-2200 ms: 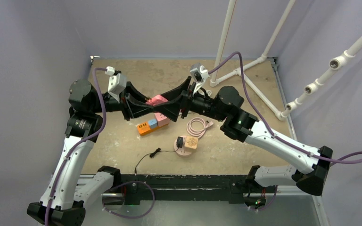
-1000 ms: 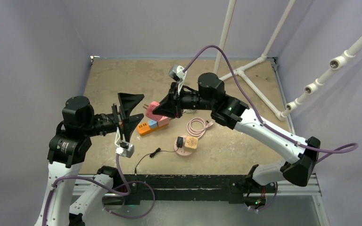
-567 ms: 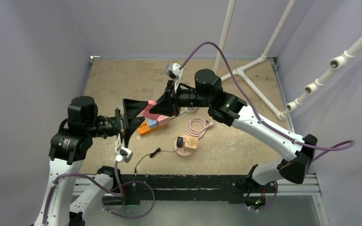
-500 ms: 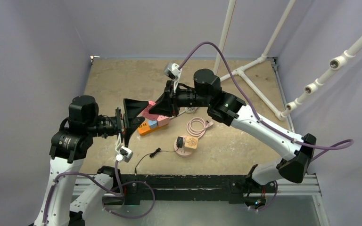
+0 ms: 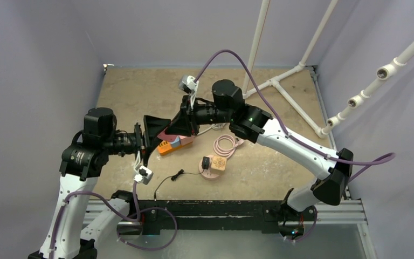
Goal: Insert the plug
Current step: Pick up the plug from the center of the board.
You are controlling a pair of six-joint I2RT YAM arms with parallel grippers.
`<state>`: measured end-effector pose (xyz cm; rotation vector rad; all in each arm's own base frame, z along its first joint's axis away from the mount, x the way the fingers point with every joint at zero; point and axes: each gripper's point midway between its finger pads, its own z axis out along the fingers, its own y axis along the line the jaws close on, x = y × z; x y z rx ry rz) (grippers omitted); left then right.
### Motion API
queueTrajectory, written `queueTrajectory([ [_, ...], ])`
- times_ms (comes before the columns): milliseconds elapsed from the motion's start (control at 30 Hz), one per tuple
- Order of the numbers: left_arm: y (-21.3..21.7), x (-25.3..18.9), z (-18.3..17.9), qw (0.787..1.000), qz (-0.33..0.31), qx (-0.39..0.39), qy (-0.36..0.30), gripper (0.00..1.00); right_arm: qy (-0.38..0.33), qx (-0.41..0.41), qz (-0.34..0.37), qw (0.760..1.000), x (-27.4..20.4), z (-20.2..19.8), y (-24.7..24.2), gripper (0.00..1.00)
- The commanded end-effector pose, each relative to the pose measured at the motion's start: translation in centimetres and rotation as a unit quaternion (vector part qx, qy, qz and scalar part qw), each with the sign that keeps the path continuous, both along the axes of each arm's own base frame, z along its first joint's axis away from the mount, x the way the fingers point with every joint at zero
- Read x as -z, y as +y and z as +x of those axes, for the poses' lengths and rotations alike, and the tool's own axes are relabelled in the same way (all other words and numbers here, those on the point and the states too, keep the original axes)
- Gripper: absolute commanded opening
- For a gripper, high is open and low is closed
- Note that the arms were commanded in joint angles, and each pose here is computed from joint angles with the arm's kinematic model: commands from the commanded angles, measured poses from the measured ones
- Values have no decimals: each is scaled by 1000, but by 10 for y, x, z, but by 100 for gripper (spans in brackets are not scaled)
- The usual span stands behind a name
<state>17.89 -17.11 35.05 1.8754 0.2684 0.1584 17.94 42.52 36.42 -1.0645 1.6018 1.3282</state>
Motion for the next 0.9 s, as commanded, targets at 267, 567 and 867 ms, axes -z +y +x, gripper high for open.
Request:
queueTrajectory([
  [267, -1, -9, -2, 999, 0, 12, -32, 27, -3, 27, 24, 999, -19, 9, 13, 45],
  [567, 4, -39, 13, 995, -82, -56, 3, 0, 30, 62, 170, 983, -65, -9, -19, 55],
  [867, 5, -51, 14, 990, -117, -70, 20, 0, 24, 84, 266, 960, -97, 0, -23, 64],
])
